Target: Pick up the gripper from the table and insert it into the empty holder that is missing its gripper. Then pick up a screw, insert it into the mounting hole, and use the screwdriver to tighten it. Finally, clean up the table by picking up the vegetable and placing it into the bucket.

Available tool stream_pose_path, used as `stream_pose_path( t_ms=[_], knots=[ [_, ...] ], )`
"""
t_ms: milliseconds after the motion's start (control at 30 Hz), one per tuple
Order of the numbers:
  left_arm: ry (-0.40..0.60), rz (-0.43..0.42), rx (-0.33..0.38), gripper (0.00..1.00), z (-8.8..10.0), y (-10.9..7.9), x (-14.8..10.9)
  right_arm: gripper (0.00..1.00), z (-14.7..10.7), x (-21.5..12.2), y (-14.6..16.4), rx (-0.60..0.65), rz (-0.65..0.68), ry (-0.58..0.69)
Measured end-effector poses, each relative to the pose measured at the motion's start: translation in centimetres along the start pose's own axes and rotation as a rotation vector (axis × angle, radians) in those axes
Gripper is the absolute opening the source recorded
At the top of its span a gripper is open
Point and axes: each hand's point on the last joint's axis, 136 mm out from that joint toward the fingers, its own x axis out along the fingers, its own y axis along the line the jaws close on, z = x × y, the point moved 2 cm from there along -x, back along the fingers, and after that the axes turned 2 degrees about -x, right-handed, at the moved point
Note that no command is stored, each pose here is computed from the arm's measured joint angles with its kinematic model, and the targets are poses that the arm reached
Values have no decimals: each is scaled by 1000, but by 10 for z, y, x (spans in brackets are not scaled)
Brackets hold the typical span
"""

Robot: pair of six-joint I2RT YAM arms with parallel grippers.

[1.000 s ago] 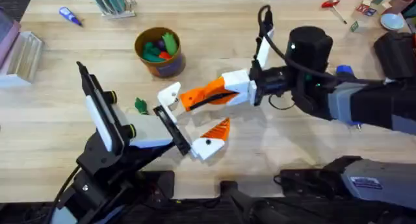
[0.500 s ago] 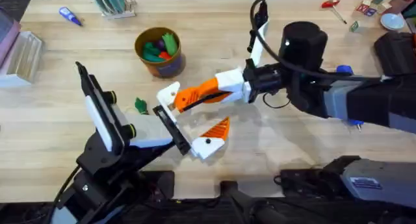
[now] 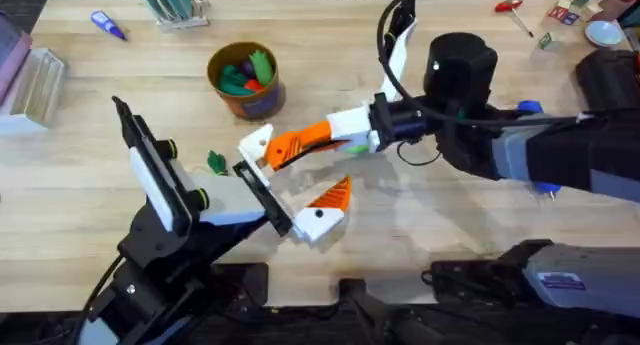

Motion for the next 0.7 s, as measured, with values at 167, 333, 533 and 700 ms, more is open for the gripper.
stream_pose_path(
  t_ms=[167, 333, 533, 700],
  knots=[
    [-2, 24, 0, 986, 0, 4, 0, 8, 4, 4, 1, -16, -12, -14],
    [-3, 52, -1, 986, 0, 9, 0, 8, 7, 9, 1, -22, -24, -25],
    [-1, 32, -9, 987, 0, 6, 0, 8, 10, 16, -7, -9, -29, -15],
    [-1, 13, -19, 986, 0, 3, 0, 8, 12, 17, -8, -9, -30, -15]
  ],
)
